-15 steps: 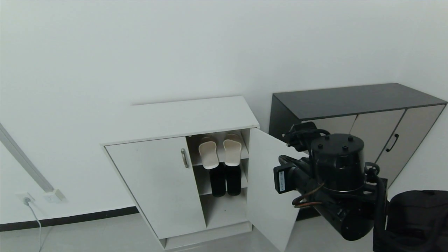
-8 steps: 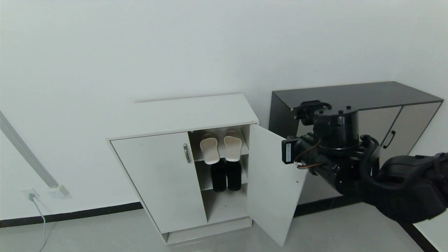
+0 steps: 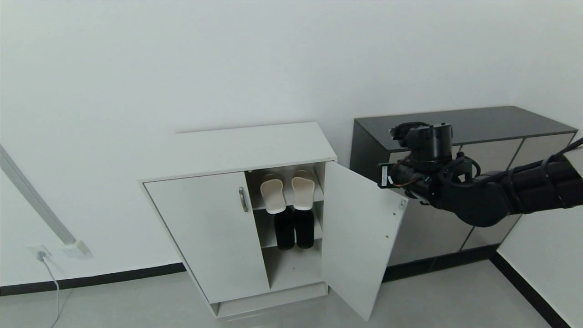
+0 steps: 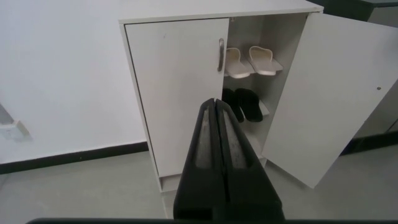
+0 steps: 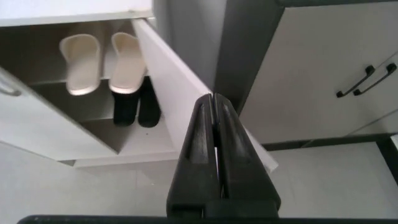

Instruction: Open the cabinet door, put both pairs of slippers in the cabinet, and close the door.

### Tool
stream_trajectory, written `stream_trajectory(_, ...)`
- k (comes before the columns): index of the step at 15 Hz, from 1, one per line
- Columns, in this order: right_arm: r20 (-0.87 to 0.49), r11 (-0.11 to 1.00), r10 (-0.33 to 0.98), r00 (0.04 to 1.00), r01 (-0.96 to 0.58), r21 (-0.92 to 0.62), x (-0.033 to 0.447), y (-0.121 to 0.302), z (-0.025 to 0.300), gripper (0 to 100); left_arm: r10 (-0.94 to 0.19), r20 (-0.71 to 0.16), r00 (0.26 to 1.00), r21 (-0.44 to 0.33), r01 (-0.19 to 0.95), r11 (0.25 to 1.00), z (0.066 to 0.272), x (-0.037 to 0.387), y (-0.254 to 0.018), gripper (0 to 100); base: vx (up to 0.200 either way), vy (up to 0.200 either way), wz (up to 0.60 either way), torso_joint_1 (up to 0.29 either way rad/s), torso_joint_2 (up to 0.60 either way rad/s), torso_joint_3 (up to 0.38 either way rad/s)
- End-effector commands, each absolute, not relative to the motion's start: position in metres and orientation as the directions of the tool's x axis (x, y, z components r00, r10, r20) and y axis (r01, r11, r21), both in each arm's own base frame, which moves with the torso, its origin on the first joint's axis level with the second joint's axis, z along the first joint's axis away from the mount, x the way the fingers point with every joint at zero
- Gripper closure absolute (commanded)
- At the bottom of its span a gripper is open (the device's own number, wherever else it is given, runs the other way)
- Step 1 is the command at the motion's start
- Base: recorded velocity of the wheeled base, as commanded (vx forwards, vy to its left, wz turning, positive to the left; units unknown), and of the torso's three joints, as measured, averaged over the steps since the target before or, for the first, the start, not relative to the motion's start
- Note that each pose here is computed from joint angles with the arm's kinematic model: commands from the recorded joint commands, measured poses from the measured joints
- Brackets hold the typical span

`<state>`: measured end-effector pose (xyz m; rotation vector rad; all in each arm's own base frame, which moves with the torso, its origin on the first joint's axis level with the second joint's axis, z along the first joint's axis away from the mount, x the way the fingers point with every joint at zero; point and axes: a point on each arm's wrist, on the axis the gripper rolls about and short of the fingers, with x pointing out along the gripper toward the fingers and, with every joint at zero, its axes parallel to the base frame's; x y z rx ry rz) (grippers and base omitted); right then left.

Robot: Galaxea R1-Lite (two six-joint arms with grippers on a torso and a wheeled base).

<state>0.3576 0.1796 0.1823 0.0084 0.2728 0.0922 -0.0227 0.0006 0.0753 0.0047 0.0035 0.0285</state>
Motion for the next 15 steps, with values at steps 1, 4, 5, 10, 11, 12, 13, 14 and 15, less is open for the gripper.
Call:
stream_trajectory(1, -0.315, 0.998, 0.066, 0.947, -0.064, 0.017, 0.375, 0.178, 0.158, 100, 0.029, -0.005, 1.000, 0.005, -0.029, 1.000, 0.075, -0.023, 0.001, 100, 0.000, 0.000, 0.00, 0.000, 0.00, 0.000)
stream_trajectory(4, -0.325, 0.998, 0.058, 0.944, -0.051, 0.030, 0.387, 0.173, 0.149, 100, 0.029, -0.005, 1.000, 0.005, -0.029, 1.000, 0.075, -0.023, 0.001, 100, 0.000, 0.000, 0.00, 0.000, 0.00, 0.000)
stream_trajectory(5, -0.333, 0.998, 0.057, 0.941, -0.050, 0.029, 0.392, 0.172, 0.145, 100, 0.029, -0.005, 1.000, 0.005, -0.029, 1.000, 0.075, -0.023, 0.001, 100, 0.000, 0.000, 0.00, 0.000, 0.00, 0.000)
stream_trajectory(10, -0.352, 0.999, 0.039, 0.935, -0.033, 0.023, 0.406, 0.167, 0.130, 100, 0.029, -0.005, 1.000, 0.005, -0.029, 1.000, 0.075, -0.023, 0.001, 100, 0.000, 0.000, 0.00, 0.000, 0.00, 0.000)
stream_trajectory(11, -0.352, 0.999, 0.034, 0.935, -0.028, 0.023, 0.406, 0.166, 0.130, 100, 0.029, -0.005, 1.000, 0.005, -0.029, 1.000, 0.075, -0.023, 0.001, 100, 0.000, 0.000, 0.00, 0.000, 0.00, 0.000)
stream_trajectory(12, -0.354, 0.999, 0.033, 0.935, -0.026, 0.023, 0.408, 0.165, 0.129, 100, 0.029, -0.005, 1.000, 0.005, -0.029, 1.000, 0.075, -0.023, 0.001, 100, 0.000, 0.000, 0.00, 0.000, 0.00, 0.000)
stream_trajectory(13, -0.358, 1.000, 0.028, 0.933, -0.022, 0.021, 0.409, 0.164, 0.127, 100, 0.029, -0.005, 1.000, 0.005, -0.029, 1.000, 0.075, -0.023, 0.001, 100, 0.000, 0.000, 0.00, 0.000, 0.00, 0.000)
stream_trajectory(14, -0.359, 1.000, 0.026, 0.933, -0.020, 0.020, 0.409, 0.164, 0.126, 100, 0.029, -0.005, 1.000, 0.005, -0.029, 1.000, 0.075, -0.023, 0.001, 100, 0.000, 0.000, 0.00, 0.000, 0.00, 0.000)
stream_trajectory(15, -0.359, 1.000, 0.026, 0.933, -0.020, 0.020, 0.409, 0.164, 0.126, 100, 0.029, -0.005, 1.000, 0.005, -0.029, 1.000, 0.075, -0.023, 0.001, 100, 0.000, 0.000, 0.00, 0.000, 0.00, 0.000)
